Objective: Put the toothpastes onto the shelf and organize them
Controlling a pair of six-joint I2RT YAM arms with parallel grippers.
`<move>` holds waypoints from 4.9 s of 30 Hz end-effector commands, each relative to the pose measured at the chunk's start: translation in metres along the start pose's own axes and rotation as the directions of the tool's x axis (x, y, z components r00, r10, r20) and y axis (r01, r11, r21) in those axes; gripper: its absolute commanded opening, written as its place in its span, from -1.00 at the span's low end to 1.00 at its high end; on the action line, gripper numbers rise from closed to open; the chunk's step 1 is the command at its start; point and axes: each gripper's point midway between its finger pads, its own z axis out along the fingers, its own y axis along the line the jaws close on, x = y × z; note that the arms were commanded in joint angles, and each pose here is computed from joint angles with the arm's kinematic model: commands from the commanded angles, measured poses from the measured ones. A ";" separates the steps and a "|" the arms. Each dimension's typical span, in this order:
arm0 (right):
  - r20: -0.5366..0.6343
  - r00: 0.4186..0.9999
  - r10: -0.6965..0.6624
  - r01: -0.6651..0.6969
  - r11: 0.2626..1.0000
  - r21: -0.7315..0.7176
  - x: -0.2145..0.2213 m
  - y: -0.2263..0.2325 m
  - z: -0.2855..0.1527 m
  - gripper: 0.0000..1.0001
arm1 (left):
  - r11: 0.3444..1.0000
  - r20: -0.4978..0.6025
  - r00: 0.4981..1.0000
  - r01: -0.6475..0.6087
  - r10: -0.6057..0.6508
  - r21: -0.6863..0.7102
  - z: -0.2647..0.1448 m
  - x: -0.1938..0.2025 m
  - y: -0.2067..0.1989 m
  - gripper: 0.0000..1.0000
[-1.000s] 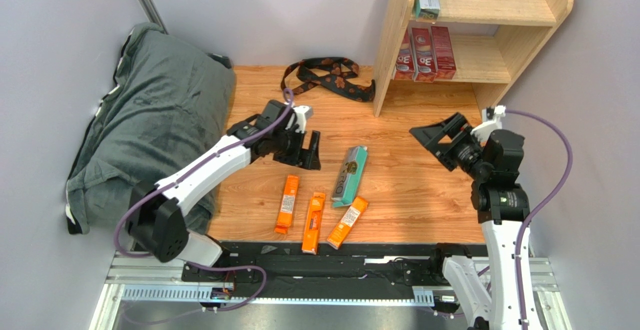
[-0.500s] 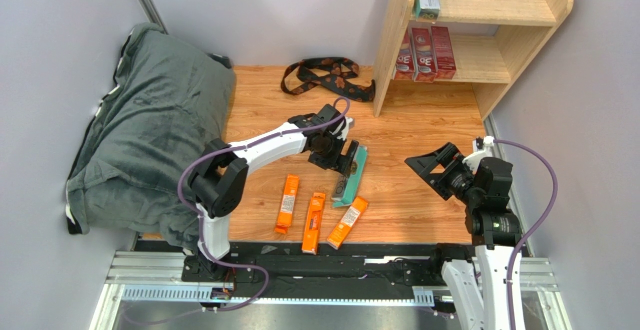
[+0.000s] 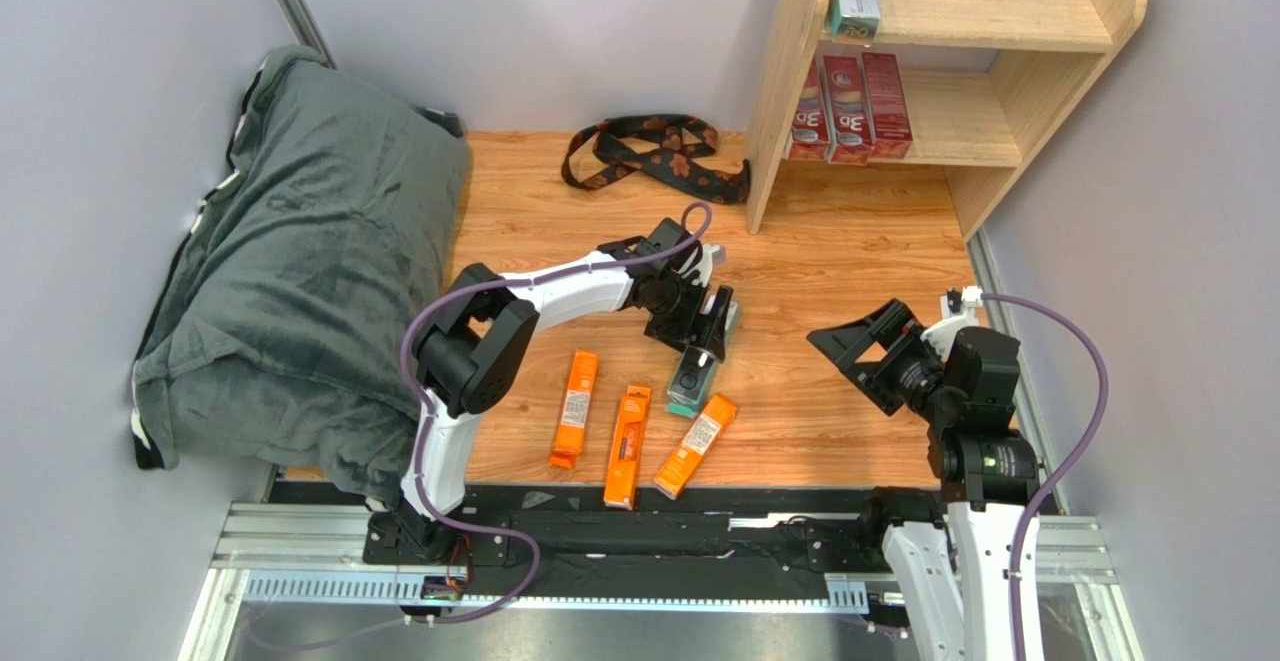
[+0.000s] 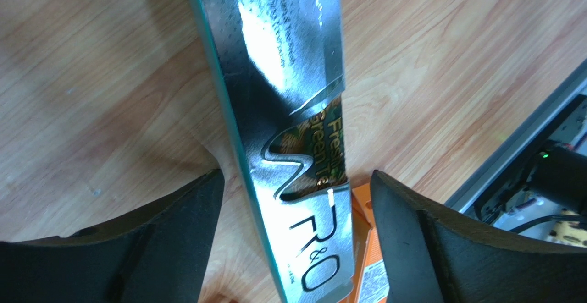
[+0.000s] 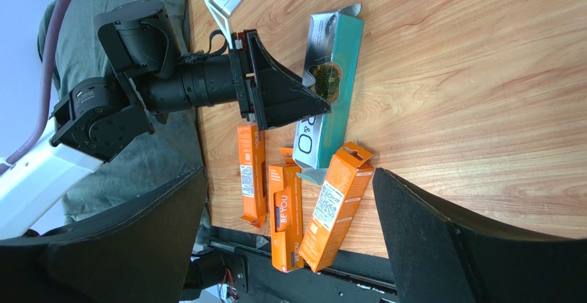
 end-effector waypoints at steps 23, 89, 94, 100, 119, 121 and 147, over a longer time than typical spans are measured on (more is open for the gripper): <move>-0.015 1.000 0.000 0.000 1.000 -0.018 0.009 -0.001 -0.003 0.90 | 0.899 -0.029 0.992 -0.122 0.121 -0.421 0.026 -0.003 0.036 0.43; 0.092 0.831 -0.549 0.557 0.822 -0.119 0.124 0.207 0.131 -0.21 | 0.683 0.390 0.656 0.271 -0.647 0.678 -0.256 -0.066 -0.014 0.21; 0.111 0.837 -0.536 0.546 0.833 -0.088 0.112 0.203 0.124 -0.23 | 0.695 0.406 0.655 0.262 -0.637 0.669 -0.259 -0.065 -0.014 0.39; 0.125 0.846 -0.518 0.529 0.845 -0.080 0.100 0.200 0.113 -0.25 | 0.753 0.471 0.658 0.232 -0.588 0.616 -0.269 -0.061 -0.014 0.86; 0.147 0.868 -0.475 0.487 0.872 -0.056 0.057 0.180 0.067 -0.27 | 0.902 0.755 0.652 0.364 -0.071 -0.231 -0.349 -0.018 0.072 0.96; 0.148 0.865 -0.479 0.492 0.868 -0.065 0.053 0.185 0.061 -0.26 | 0.896 0.752 0.657 0.365 -0.055 -0.253 -0.352 -0.013 0.074 0.96; 0.442 0.785 -0.434 0.570 0.785 -0.242 -0.152 0.354 -0.002 -0.23 | 0.886 0.668 0.740 0.358 -0.077 -0.295 -0.313 0.001 0.096 0.96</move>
